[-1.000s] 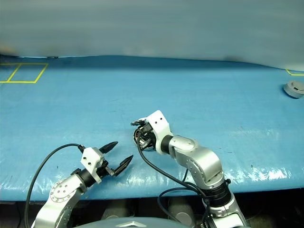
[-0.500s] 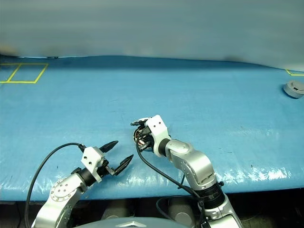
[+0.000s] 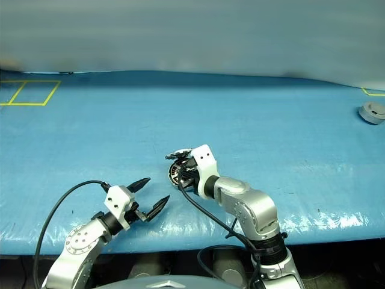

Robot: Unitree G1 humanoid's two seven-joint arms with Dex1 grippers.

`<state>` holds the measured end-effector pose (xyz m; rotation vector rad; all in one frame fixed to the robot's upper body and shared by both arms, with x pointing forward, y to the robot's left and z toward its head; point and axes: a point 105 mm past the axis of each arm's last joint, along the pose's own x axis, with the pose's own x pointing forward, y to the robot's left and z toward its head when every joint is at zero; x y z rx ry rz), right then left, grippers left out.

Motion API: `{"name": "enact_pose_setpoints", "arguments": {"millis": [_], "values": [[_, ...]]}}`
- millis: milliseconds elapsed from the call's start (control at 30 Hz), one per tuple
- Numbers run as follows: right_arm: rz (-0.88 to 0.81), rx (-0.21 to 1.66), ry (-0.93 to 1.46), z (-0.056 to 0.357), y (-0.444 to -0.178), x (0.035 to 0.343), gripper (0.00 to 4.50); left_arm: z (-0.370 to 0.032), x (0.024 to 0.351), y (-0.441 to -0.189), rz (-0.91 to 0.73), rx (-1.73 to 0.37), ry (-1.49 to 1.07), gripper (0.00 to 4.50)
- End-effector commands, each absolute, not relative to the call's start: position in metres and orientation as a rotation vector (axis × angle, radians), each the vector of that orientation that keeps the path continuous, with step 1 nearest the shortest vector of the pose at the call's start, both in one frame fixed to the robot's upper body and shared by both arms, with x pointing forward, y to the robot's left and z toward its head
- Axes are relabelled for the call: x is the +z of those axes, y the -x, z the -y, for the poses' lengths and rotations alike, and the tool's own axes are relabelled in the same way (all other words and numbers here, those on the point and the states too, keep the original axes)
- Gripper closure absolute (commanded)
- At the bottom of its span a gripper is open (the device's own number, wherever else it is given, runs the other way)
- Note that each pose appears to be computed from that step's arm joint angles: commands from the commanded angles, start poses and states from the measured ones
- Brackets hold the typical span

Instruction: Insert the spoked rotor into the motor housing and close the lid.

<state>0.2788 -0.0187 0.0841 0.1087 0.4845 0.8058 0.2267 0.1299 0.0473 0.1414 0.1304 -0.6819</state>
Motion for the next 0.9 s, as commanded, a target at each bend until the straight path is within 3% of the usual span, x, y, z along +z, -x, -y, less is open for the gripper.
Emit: {"name": "enact_pose_setpoints", "arguments": {"millis": [33,333,900], "values": [[-0.42,0.787,-0.106,0.017,-0.288,0.096,4.48,-0.125,0.054,-0.227,-0.096,-0.698,-0.137,0.0],[-0.444,0.731,-0.057,0.019,-0.302,0.084,4.48,-0.125,0.053,-0.226,-0.1,-0.694,-0.133,0.0],[-0.663,0.774,0.054,0.025,-0.289,0.055,4.48,-0.125,0.052,-0.224,-0.103,-0.683,-0.121,0.0]]}}
